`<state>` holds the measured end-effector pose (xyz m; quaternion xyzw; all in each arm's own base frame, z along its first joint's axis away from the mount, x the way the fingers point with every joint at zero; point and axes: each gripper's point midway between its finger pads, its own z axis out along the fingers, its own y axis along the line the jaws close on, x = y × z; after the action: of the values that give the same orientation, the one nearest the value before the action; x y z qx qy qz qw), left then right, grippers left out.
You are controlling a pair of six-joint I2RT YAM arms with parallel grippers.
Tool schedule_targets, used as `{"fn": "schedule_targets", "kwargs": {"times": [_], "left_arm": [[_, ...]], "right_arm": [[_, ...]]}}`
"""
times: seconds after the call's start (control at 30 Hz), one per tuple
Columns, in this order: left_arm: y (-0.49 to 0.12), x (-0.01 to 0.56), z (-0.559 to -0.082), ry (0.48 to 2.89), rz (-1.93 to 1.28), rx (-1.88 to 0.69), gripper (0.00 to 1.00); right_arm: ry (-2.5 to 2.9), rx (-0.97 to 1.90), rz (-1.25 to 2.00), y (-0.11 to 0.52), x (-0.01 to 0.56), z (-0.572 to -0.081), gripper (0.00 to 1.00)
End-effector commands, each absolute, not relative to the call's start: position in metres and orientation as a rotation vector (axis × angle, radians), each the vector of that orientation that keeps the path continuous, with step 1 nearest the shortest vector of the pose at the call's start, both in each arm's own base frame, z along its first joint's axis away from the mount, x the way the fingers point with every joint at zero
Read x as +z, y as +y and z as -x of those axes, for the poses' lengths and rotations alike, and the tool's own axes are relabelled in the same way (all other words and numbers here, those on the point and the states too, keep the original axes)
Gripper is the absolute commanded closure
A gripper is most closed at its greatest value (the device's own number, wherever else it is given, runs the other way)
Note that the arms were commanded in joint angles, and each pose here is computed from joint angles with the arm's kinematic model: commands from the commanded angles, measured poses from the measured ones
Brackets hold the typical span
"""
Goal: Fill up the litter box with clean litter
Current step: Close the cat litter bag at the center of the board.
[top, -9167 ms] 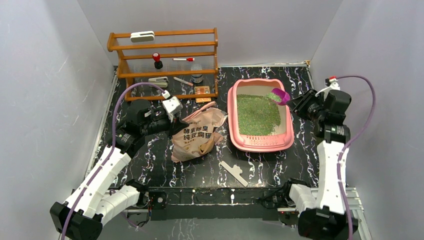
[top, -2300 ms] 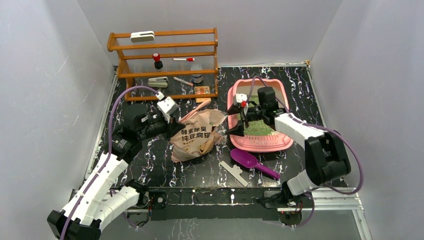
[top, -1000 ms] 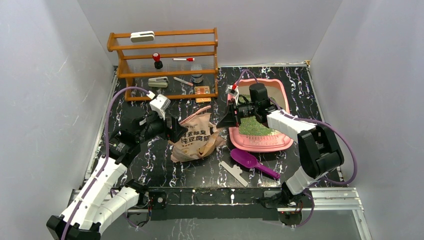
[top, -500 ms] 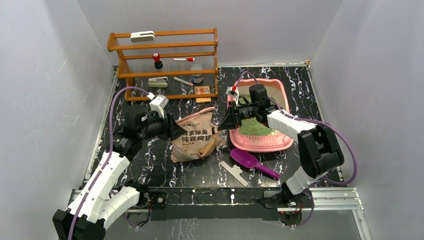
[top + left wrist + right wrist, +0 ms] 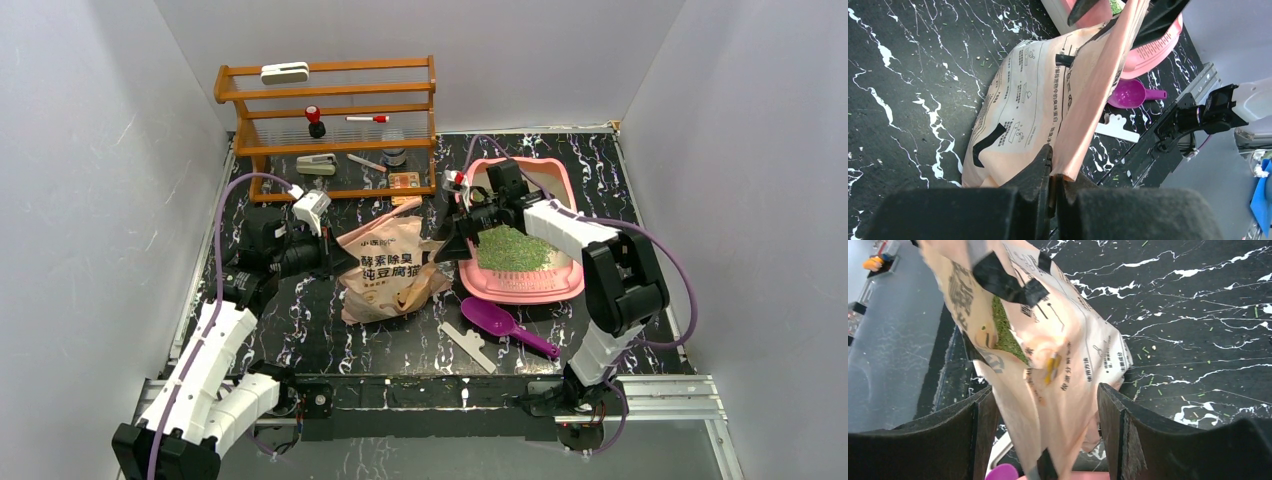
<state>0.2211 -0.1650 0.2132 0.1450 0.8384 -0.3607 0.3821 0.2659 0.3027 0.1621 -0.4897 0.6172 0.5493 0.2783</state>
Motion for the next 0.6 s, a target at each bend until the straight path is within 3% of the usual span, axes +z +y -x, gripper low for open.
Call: {"fn": "schedule_targets", "kwargs": {"times": [0.0, 0.13, 0.23, 0.33, 0.43, 0.47, 0.57], "left_arm": [[-0.167, 0.240, -0.213, 2.035, -0.437, -0.938, 1.00], [-0.163, 0.235, -0.217, 2.054, -0.418, -0.906, 1.00], [-0.159, 0.234, -0.224, 2.059, -0.392, -0.863, 1.00], [-0.151, 0.239, -0.232, 2.038, -0.360, -0.795, 1.00], [-0.147, 0.245, -0.238, 2.006, -0.344, -0.756, 1.00], [-0.147, 0.245, -0.240, 2.005, -0.349, -0.752, 1.00], [-0.147, 0.248, -0.242, 2.008, -0.385, -0.755, 1.00]], "right_arm": [[1.530, 1.415, 1.437, 0.303, 0.161, -0.277, 0.23], [1.412, 1.627, 1.450, 0.303, 0.174, -0.254, 0.24], [1.439, 1.726, 1.407, 0.304, 0.179, -0.247, 0.30], [1.515, 1.726, 1.395, 0.303, 0.182, -0.244, 0.53], [1.640, 1.769, 1.303, 0.306, 0.193, -0.247, 0.93], [1.677, 1.773, 1.278, 0.307, 0.196, -0.247, 1.00], [1.749, 1.785, 1.212, 0.308, 0.212, -0.245, 1.00]]}}
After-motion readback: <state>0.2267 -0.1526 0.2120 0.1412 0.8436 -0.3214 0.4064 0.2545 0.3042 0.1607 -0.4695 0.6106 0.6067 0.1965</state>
